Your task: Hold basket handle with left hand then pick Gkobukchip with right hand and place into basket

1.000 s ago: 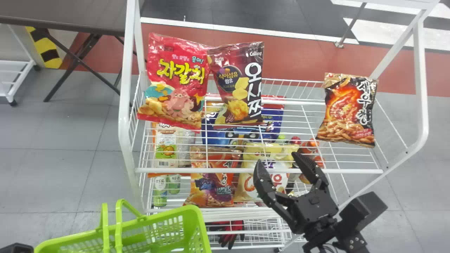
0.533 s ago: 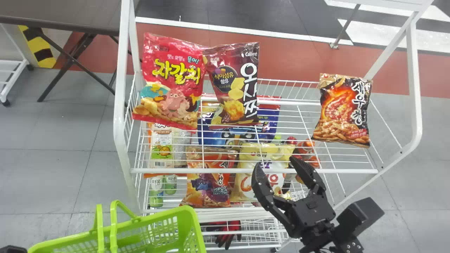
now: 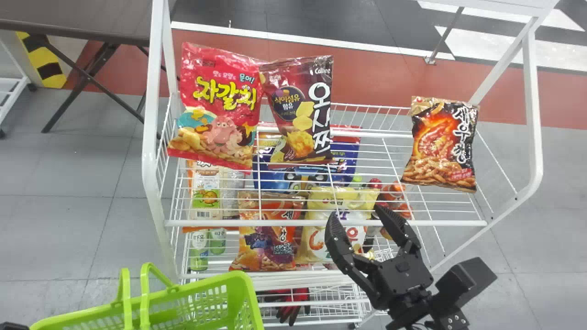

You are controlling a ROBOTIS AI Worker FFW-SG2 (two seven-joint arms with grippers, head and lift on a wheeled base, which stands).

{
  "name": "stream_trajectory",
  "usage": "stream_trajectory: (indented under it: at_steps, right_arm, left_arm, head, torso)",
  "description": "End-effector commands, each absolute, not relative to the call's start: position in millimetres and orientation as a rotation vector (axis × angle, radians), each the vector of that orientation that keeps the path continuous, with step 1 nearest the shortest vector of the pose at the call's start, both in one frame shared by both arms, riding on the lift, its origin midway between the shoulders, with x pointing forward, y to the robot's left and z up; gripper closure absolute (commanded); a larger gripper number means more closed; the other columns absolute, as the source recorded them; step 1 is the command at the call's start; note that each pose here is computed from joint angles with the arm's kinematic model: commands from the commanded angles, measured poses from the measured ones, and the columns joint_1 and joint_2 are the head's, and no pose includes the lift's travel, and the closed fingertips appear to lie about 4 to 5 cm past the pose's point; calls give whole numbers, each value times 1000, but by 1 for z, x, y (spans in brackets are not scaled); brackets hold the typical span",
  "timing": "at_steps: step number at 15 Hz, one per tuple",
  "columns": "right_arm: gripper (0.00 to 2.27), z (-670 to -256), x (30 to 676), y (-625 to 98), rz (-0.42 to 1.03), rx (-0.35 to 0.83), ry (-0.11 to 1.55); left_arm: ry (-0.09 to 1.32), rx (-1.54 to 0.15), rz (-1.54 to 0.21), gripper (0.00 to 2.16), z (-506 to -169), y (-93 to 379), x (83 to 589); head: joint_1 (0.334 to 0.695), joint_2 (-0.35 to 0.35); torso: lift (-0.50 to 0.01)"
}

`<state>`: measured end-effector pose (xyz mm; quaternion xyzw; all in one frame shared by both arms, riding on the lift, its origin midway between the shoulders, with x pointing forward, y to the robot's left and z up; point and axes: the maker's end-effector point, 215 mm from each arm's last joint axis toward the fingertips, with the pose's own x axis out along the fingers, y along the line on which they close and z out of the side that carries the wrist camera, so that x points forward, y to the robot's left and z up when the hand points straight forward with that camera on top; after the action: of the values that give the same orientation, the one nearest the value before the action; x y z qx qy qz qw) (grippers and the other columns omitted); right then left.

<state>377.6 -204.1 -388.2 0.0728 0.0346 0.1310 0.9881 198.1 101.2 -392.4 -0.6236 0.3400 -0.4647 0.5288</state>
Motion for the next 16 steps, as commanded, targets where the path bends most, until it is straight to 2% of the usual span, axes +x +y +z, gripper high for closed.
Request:
stream_trajectory:
  at_steps: [1, 16]
  right_arm:
    - [90, -389, 378, -207, 257, 154, 70]
    - [93, -394, 376, -209, 249, 157, 81]
  left_arm:
    - [817, -1488, -1110, 2155, -393, 100, 198]
    - [809, -1497, -1103, 2155, -394, 103, 199]
  head:
    - [695, -210]
    - [695, -214]
  torso:
    - [0]
    - [0]
